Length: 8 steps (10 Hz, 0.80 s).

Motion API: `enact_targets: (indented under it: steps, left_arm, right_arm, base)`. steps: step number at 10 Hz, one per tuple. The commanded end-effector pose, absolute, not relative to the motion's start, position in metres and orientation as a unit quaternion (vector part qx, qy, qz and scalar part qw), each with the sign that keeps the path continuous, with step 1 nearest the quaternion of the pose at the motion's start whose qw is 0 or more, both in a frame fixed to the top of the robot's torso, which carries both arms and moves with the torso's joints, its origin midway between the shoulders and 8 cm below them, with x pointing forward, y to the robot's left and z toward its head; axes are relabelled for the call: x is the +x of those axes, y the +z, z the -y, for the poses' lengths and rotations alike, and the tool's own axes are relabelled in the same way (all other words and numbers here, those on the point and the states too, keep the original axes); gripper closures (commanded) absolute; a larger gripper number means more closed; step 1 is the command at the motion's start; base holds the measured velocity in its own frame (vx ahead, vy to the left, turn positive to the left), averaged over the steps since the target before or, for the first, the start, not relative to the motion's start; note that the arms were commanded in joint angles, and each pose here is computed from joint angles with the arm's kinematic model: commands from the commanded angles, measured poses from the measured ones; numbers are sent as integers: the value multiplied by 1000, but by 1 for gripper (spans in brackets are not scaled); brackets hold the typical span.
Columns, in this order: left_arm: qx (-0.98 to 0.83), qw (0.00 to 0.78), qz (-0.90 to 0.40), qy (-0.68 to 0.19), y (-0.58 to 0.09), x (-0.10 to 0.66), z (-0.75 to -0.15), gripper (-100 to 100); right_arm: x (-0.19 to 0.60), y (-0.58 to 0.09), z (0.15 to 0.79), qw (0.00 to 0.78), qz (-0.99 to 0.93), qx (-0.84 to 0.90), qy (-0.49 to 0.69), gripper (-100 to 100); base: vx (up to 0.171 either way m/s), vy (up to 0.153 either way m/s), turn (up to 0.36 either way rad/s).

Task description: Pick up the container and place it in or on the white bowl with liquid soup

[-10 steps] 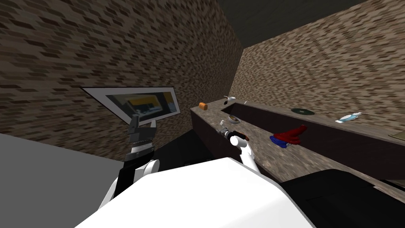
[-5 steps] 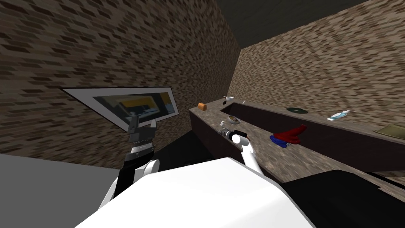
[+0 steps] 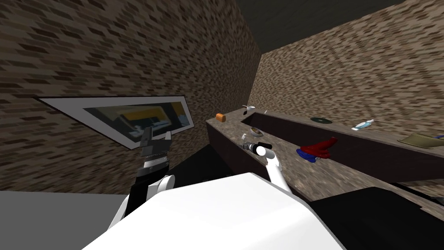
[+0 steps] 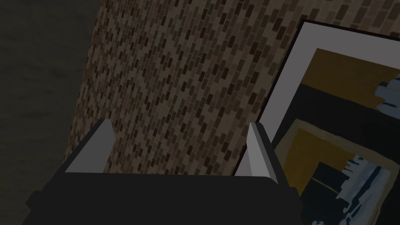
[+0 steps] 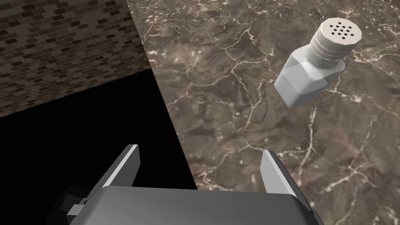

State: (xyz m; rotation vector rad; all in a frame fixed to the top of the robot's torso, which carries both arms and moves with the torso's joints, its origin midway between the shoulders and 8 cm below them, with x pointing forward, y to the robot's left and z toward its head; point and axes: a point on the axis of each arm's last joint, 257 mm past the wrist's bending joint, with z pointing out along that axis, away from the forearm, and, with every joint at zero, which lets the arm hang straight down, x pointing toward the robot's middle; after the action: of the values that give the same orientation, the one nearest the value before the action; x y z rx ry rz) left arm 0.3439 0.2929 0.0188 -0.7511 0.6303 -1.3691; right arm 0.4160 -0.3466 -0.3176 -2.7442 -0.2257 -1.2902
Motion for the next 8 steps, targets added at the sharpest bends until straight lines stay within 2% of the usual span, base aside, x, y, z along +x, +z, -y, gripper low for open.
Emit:
enact_targets:
  steps: [1, 6, 8]
  left_arm:
    - [-333, 666, -279, -606, 19, 344, -293, 0]
    - [-333, 666, -279, -606, 19, 344, -293, 0]
    - [-333, 666, -279, -606, 19, 344, -293, 0]
  right_arm:
    - [414, -318, 353, 67, 52, -908, -410, -100]
    - [406, -317, 369, 100, 1, -921, -376, -100]
    - [403, -312, 380, 113, -28, -925, -362, -100]
  base:
    - [88, 11, -88]
    - [99, 21, -76]
    - [140, 23, -123]
